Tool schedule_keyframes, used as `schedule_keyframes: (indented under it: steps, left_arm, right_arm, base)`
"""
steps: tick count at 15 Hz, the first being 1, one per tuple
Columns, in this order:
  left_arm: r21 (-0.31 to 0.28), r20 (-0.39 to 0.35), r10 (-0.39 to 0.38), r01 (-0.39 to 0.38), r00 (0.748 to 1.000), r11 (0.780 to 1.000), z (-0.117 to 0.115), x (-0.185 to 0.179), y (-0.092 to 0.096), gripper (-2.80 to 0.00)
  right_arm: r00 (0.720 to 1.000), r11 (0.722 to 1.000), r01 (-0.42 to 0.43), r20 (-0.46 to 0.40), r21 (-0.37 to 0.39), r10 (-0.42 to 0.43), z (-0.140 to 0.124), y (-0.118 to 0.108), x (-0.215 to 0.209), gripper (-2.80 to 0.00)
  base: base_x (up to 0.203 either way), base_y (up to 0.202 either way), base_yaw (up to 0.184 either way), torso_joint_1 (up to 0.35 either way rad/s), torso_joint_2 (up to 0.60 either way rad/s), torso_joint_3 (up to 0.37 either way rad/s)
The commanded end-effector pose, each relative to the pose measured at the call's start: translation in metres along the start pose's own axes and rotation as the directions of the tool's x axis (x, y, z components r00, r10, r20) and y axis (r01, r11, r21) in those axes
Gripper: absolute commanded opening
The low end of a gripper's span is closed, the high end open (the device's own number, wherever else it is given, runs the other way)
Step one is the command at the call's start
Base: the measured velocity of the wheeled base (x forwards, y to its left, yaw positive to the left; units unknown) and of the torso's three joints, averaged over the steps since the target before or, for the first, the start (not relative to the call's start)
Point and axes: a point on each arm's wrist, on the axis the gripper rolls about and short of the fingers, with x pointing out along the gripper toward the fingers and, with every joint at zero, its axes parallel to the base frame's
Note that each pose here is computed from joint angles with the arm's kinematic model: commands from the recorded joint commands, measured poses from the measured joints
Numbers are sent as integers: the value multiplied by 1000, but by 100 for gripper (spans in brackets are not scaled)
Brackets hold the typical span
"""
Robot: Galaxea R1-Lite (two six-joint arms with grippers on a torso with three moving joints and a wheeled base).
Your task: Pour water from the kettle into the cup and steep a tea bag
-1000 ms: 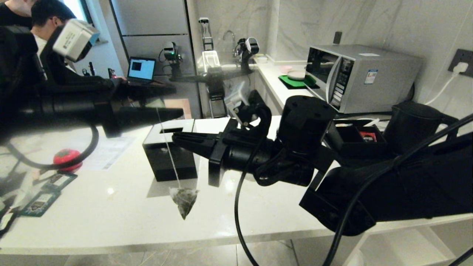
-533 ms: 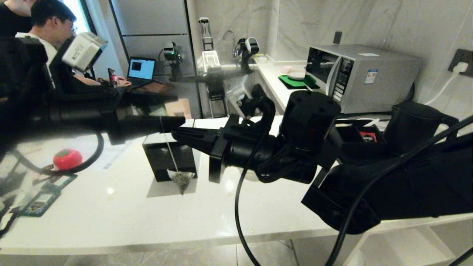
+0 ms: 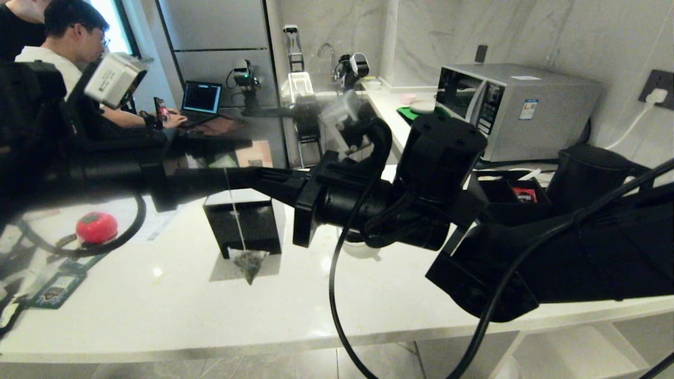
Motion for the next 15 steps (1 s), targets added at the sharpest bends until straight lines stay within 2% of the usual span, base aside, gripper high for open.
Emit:
schedule_keyframes:
  steps: [1, 6, 11, 15]
  left_arm:
    - [-1, -1, -1, 1, 1000, 1000, -1, 0, 1, 0]
    - [8, 8, 13, -13, 1000, 1000, 4, -2, 6, 0]
    - [44, 36, 8, -10, 999, 999, 20, 0, 7, 0]
    - [50, 46, -4, 1, 999, 999, 26, 1, 3, 0]
  right_arm:
    - [1000, 1000, -4, 16, -9, 4, 5, 1, -1, -280]
    - [1000, 1000, -5, 8, -5, 5, 2, 4, -5, -280]
    - [1000, 1000, -12, -29, 17, 12, -16, 7, -8, -280]
    - [999, 999, -15, -42, 28, 17, -33, 6, -5, -280]
  base:
    - [0, 0, 0, 0, 0, 0]
    - [0, 0, 0, 0, 0, 0]
    - [0, 0, 0, 0, 0, 0]
    - [0, 0, 0, 0, 0, 0]
